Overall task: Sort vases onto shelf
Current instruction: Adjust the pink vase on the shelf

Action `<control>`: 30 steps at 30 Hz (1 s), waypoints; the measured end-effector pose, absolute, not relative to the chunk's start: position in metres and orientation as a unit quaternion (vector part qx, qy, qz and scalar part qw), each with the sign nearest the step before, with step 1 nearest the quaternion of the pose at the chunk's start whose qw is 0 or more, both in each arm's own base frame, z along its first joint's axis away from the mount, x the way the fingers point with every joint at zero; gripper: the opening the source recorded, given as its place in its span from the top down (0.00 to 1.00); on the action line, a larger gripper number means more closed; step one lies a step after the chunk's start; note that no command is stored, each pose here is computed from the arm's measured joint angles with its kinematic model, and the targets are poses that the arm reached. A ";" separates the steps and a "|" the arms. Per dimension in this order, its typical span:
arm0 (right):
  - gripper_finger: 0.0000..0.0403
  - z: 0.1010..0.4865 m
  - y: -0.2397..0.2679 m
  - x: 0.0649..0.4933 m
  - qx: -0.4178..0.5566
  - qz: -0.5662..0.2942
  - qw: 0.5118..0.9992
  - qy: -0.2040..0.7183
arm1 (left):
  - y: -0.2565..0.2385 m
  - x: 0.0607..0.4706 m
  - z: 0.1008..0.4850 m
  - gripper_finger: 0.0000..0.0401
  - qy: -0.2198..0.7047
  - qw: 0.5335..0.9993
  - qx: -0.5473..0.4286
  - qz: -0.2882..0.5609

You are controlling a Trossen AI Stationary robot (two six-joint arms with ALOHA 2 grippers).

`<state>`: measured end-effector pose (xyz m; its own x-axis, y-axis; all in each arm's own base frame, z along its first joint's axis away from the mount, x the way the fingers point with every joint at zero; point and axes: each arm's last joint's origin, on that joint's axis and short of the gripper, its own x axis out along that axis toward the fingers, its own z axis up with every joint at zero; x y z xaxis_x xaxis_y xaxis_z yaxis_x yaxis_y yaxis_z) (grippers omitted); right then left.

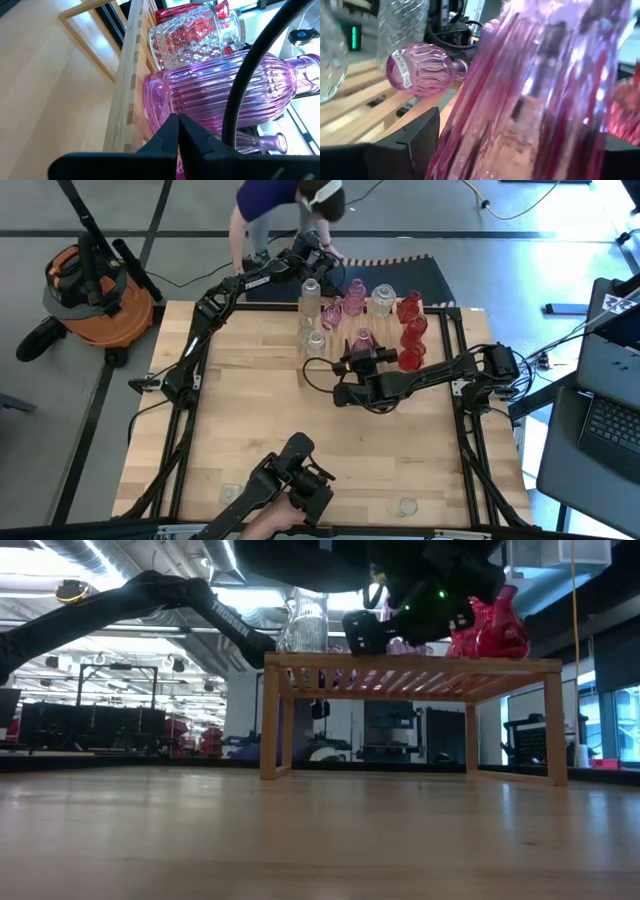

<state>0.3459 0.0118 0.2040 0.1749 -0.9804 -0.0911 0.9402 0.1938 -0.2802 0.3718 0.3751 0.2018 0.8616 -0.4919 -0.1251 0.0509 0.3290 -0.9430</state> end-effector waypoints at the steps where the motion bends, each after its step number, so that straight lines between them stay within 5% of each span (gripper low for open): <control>1: 0.28 0.208 0.012 0.347 -0.091 -0.627 0.762 0.135 | 0.375 0.372 0.202 1.00 0.200 0.790 -0.554 -0.173; 30: 0.27 0.255 0.012 0.348 -0.116 -0.640 0.749 0.124 | 0.374 0.373 0.202 1.00 0.200 0.790 -0.554 -0.172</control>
<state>0.3477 0.0119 0.2552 0.1500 -0.9880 -0.0373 0.9307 0.1539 -0.3318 0.3726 0.3742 0.2017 0.8605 -0.4938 -0.1253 0.0507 0.3277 -0.9434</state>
